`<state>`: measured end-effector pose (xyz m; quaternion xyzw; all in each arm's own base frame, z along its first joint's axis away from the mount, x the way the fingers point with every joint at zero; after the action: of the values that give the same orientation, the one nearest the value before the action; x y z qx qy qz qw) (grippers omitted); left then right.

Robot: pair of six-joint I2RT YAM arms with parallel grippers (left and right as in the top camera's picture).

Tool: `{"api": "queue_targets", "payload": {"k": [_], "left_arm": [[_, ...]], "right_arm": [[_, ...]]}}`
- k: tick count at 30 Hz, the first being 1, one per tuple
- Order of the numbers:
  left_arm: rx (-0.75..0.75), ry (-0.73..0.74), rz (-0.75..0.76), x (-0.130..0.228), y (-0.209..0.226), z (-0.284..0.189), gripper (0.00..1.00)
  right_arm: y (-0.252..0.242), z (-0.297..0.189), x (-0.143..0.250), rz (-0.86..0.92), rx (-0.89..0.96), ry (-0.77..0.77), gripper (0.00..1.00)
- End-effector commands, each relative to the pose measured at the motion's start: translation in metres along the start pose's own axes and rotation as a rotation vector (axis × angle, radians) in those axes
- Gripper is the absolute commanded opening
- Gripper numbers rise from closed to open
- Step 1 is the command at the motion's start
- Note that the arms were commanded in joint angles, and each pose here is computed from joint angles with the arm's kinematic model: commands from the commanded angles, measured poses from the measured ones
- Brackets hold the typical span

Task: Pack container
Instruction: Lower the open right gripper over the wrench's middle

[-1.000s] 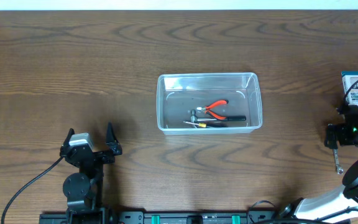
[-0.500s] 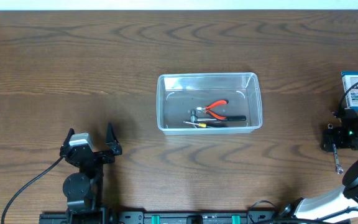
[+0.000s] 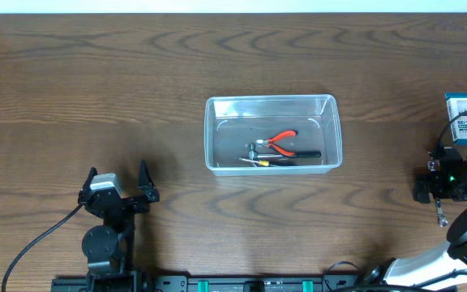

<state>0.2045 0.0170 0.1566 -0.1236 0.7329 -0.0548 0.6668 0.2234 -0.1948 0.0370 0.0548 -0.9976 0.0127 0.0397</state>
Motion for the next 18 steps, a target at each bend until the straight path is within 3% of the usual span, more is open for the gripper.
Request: {"api": "queue_targets", "payload": {"k": [1, 18], "left_arm": [[-0.034, 0.043, 0.005, 0.0125, 0.0067, 0.0006, 0.98], [-0.034, 0.043, 0.005, 0.0125, 0.0067, 0.0006, 0.98]], "right_arm": [[0.0012, 0.0027, 0.0006, 0.009, 0.001, 0.013, 0.99], [0.0003, 0.0052, 0.0036, 0.009, 0.017, 0.030, 0.99]]}}
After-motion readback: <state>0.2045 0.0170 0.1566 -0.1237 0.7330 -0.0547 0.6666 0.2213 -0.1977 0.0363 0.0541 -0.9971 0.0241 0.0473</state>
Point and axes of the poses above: each gripper's point midway between its finger pads, its own z axis out along the fingers, its own y axis along the line the jaws close on, x = y × z, the point moved 4 cm from there along -z, back along the fingers, and after that the axes turned 6 degrees about -z, right-handed, at the moved point
